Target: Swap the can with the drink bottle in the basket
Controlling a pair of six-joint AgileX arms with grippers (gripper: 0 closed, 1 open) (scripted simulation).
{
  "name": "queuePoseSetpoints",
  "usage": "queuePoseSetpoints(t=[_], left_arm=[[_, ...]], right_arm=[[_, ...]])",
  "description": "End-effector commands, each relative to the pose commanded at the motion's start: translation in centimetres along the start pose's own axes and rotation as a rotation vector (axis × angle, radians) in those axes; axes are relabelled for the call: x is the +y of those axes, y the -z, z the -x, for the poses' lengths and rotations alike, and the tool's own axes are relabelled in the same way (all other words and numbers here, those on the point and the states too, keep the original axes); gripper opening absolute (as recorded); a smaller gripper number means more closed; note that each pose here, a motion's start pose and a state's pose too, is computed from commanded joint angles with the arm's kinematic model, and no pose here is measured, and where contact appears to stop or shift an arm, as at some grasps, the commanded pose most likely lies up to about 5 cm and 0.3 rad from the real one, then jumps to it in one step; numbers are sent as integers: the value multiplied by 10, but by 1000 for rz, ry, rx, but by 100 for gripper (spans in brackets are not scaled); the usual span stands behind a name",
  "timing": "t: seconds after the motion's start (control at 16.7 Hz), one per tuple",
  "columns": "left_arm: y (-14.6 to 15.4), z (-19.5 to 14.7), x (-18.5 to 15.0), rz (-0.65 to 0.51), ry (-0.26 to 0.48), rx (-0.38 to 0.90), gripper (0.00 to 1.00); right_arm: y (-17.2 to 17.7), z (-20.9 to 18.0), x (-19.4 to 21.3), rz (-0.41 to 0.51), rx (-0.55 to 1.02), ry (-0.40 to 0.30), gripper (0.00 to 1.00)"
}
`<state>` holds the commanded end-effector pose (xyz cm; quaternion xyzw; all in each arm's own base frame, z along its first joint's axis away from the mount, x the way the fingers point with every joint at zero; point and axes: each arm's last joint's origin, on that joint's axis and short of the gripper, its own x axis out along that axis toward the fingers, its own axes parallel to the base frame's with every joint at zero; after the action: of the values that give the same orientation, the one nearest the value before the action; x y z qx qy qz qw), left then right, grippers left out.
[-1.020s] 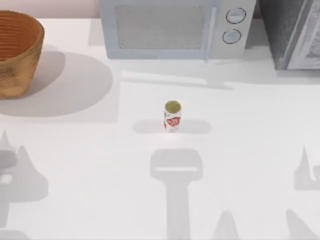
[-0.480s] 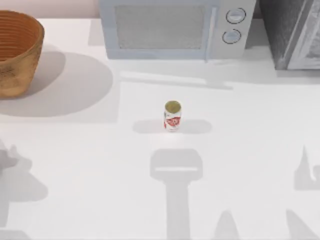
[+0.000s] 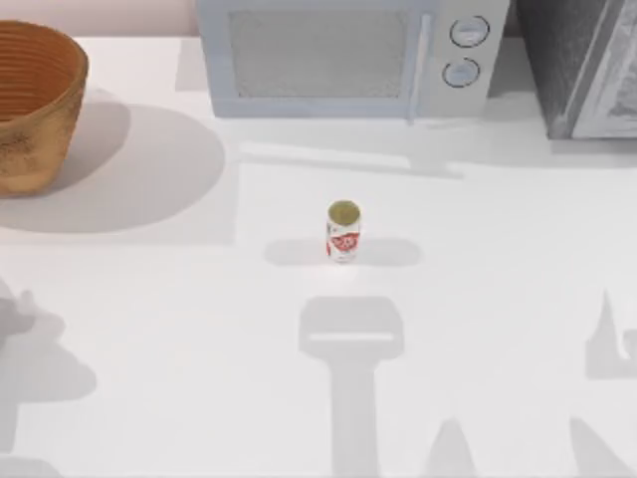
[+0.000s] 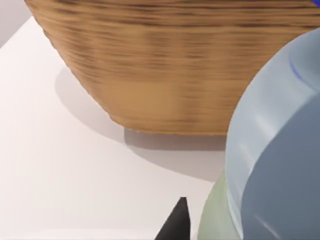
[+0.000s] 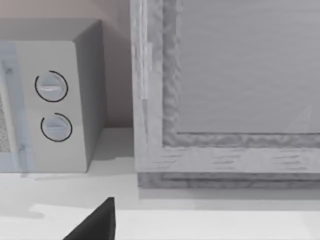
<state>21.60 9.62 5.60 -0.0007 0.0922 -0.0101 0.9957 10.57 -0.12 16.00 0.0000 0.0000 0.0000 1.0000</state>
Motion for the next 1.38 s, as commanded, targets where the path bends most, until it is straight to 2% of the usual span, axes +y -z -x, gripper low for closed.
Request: queuePoseSetpoints(t=[0.18, 0.36, 0.6, 0.78, 0.9, 1.08, 1.38], left_arm=[[0, 0, 0, -1, 0, 0, 0], [-9, -6, 16, -39, -14, -29, 0], [-39, -21, 67, -146, -28, -75, 0], [-76, -32, 110, -232, 8, -84, 0], [-106, -42, 133, -277, 69, -81, 0], [-152, -62, 151, -309, 210, -66, 0], [-219, -97, 150, -273, 476, -36, 0]], right_arm=[[0, 0, 0, 0, 0, 0, 100], [0, 0, 0, 0, 0, 0, 100], [0, 0, 0, 0, 0, 0, 100], [0, 0, 0, 0, 0, 0, 100], [0, 0, 0, 0, 0, 0, 100], [0, 0, 0, 0, 0, 0, 100], [0, 0, 0, 0, 0, 0, 100]])
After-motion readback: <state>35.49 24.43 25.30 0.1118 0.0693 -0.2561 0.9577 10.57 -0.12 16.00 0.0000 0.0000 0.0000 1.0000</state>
